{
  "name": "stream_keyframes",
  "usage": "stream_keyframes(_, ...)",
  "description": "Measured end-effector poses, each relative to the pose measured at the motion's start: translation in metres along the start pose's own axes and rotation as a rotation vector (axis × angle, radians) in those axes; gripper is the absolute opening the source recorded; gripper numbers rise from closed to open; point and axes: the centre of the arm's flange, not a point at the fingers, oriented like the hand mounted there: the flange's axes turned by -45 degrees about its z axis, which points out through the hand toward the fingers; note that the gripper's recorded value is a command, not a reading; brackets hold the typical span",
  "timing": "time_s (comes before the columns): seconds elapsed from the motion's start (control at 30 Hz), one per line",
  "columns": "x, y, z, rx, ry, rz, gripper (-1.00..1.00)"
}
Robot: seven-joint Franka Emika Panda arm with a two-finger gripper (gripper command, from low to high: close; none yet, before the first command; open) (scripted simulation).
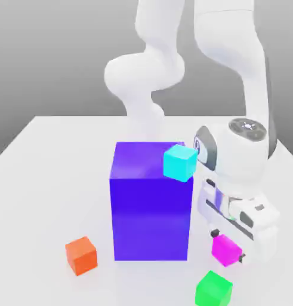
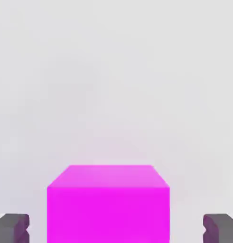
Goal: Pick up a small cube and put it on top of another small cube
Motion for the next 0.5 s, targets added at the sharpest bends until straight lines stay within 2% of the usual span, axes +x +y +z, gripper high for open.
stream_keyframes(0.17, 0.000, 0.000, 0.001, 0.002, 0.001, 0.000, -1.00)
stream_keyframes(0.5, 0.000, 0.000, -0.059, 0.002, 0.001, 0.001, -1.00)
